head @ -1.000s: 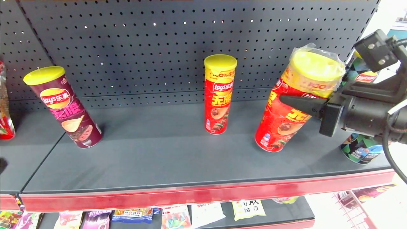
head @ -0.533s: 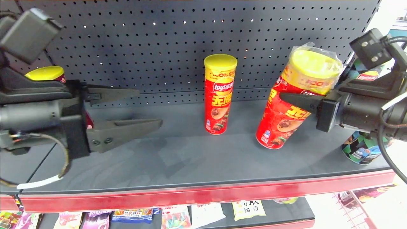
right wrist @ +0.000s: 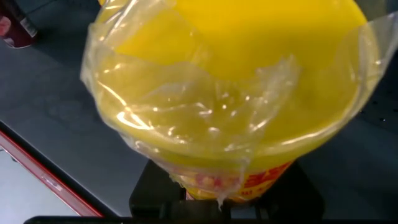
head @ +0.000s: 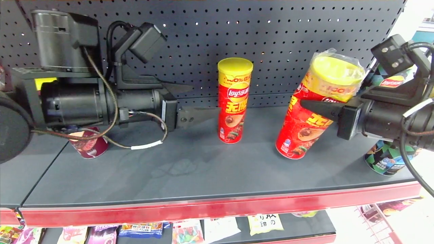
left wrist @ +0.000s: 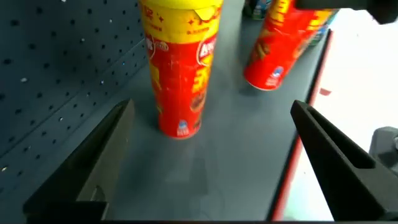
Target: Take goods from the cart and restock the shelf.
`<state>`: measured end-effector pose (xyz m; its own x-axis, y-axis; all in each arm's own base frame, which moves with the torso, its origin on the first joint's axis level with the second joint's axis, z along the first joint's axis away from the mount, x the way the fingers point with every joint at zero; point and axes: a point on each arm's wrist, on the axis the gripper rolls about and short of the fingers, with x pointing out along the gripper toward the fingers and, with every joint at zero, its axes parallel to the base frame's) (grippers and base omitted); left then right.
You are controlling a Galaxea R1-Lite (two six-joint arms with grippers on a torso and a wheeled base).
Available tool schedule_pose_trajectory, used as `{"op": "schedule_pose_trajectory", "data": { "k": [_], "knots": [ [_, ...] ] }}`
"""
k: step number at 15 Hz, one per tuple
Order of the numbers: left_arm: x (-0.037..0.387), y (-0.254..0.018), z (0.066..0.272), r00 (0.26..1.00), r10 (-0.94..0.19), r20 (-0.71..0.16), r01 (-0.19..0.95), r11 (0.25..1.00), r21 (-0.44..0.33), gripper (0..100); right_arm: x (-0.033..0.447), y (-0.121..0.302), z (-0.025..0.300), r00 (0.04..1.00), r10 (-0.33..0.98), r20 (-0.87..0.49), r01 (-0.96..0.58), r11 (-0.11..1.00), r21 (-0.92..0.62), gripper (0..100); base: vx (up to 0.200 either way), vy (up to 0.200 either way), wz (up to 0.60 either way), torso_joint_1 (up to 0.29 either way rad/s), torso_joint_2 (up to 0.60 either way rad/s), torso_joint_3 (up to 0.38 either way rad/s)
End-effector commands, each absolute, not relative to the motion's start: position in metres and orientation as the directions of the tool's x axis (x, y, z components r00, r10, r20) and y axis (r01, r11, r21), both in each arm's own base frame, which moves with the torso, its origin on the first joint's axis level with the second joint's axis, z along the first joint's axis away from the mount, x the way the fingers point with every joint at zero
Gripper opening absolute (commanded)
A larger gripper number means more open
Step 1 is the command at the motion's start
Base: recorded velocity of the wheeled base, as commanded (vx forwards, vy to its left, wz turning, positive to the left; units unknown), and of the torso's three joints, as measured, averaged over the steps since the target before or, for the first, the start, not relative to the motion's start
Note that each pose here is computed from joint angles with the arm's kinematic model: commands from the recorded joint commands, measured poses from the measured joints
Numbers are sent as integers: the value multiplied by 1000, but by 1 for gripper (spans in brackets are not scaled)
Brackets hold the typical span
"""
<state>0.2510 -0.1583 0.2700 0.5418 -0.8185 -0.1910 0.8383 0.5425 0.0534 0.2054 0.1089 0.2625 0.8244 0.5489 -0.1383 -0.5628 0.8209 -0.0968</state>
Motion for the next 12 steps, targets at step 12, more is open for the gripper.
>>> {"op": "schedule_pose_trajectory", "data": {
  "k": [12],
  "knots": [
    [318, -216, 259, 586, -789, -185, 809, 583, 81, 100, 207, 107, 262, 831, 538, -140, -553, 828, -97, 0, 0, 0, 0, 0, 0, 0]
  ]
}}
